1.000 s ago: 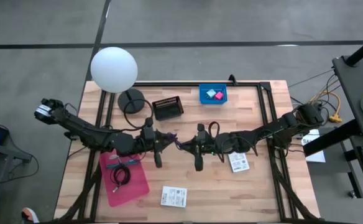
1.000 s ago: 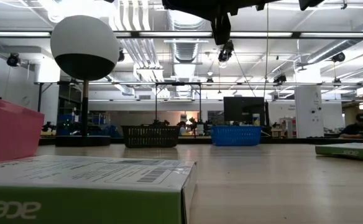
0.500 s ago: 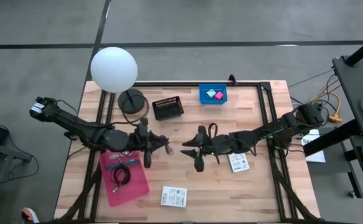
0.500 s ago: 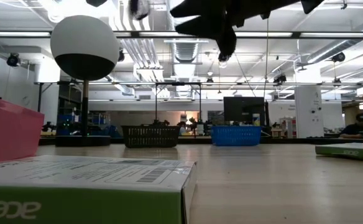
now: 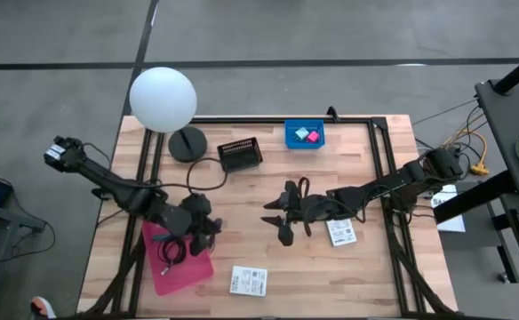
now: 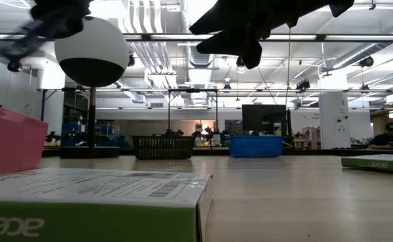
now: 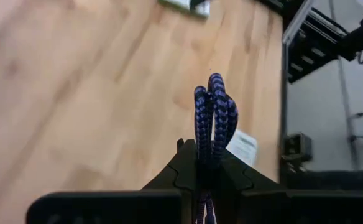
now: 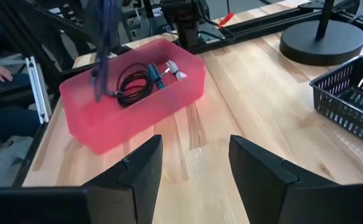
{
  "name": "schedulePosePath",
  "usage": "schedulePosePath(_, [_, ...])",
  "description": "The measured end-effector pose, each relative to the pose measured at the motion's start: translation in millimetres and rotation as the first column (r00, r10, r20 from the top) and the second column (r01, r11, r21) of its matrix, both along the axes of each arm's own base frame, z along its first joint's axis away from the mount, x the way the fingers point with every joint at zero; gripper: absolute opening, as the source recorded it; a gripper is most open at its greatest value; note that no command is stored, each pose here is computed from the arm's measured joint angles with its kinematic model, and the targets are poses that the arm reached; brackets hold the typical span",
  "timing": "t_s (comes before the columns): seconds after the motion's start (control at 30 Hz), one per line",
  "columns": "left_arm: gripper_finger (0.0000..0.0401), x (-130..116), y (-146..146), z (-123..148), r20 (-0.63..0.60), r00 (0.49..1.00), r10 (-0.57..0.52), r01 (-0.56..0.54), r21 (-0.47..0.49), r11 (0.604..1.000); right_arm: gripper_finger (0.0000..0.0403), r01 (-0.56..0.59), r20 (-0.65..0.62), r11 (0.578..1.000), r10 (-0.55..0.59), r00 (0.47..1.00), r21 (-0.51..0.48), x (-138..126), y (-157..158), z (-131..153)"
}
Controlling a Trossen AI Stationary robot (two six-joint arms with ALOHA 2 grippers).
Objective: Pick and place items into bin
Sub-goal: Put the violet patterned charger cable into the light pink bin
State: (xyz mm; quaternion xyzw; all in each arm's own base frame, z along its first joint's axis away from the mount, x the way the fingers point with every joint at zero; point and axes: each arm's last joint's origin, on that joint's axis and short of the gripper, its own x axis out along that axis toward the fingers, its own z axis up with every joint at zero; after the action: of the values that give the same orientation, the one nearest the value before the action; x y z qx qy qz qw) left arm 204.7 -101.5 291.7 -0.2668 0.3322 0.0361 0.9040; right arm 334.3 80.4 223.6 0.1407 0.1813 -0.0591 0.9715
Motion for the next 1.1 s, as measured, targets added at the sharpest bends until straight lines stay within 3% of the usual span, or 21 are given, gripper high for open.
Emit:
schedulePosePath(0.33, [0.0005,-22.8,-11.9,-15.1,-0.293,0.952,-0.090,0.039,-0.175,0.984,0.0170,0.000,-0.023,1.000,0.000,1.000,-0.006,-0.9,-0.2,-2.1])
schedulePosePath(0.57, [0.0005,-30.4,-12.8,-25.4,-0.417,0.909,-0.012,-0.097,-0.241,0.966,0.0160,-0.002,-0.024,1.000,0.001,1.000,-0.012,-0.8,-0.4,-2.4])
schedulePosePath(0.73, [0.0005,-38.0,-11.7,-44.5,-0.555,0.832,-0.003,-0.195,-0.296,0.935,0.0154,-0.002,-0.043,1.000,0.001,0.999,-0.018,-1.5,-0.6,-4.1])
schedulePosePath(0.93, [0.0005,-40.5,-9.7,-64.6,-0.600,0.797,0.072,-0.312,-0.305,0.900,0.0154,-0.002,-0.069,1.000,0.001,0.998,-0.025,-2.5,-0.8,-6.6])
schedulePosePath(1.1, [0.0005,-39.8,-10.2,-75.6,-0.587,0.806,0.075,-0.324,-0.331,0.887,0.0157,-0.002,-0.069,1.000,0.000,0.998,-0.026,-2.5,-0.8,-6.5])
